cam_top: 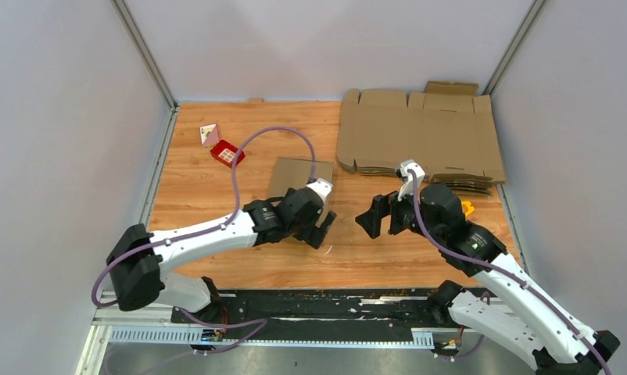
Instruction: Fold the paper box
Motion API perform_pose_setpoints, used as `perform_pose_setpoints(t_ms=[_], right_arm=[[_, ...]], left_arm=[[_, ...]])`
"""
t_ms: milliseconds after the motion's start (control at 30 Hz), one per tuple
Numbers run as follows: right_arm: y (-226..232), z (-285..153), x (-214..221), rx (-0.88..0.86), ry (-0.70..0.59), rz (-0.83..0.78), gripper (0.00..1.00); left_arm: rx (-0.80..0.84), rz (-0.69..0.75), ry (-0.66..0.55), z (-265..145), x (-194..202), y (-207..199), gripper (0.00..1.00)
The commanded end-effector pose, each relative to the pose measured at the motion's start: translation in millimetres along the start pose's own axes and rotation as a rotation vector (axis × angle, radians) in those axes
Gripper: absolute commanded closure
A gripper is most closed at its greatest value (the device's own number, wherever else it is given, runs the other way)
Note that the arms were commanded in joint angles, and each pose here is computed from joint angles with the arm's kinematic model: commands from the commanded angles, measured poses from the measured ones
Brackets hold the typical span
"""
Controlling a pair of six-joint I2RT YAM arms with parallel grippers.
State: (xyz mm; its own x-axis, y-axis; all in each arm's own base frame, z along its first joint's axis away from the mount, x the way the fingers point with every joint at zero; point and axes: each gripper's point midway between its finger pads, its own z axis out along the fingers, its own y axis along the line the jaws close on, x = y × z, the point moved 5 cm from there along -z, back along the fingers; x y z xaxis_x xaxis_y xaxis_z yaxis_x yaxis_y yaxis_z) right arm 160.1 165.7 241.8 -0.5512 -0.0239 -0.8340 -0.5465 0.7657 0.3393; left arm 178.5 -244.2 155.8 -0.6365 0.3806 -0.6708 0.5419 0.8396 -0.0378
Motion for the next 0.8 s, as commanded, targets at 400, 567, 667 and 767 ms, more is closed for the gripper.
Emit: perform_pose_setpoints(t_ms=[400,567,667,767], right_arm=[[-3,-15,-9,0.034,-0.080,0.001,0.05],[-5,-18,-9,0.046,-0.077,-0.004,0.05],[-6,-22,-9,0.058,-0.085,-0.006,0.05],[-8,-25,-10,0.068,-0.098,-0.008,0.05]], left_arm=[[-0.439,0.149,0.048,34,12,-17,0.00],[-0.513,0.201,0.049,70,3,-5,0.00],[-0.504,0.149,0.050,91,-3,19,0.01],[-0.519,0.112,0.061,112,-13,48,0.04]])
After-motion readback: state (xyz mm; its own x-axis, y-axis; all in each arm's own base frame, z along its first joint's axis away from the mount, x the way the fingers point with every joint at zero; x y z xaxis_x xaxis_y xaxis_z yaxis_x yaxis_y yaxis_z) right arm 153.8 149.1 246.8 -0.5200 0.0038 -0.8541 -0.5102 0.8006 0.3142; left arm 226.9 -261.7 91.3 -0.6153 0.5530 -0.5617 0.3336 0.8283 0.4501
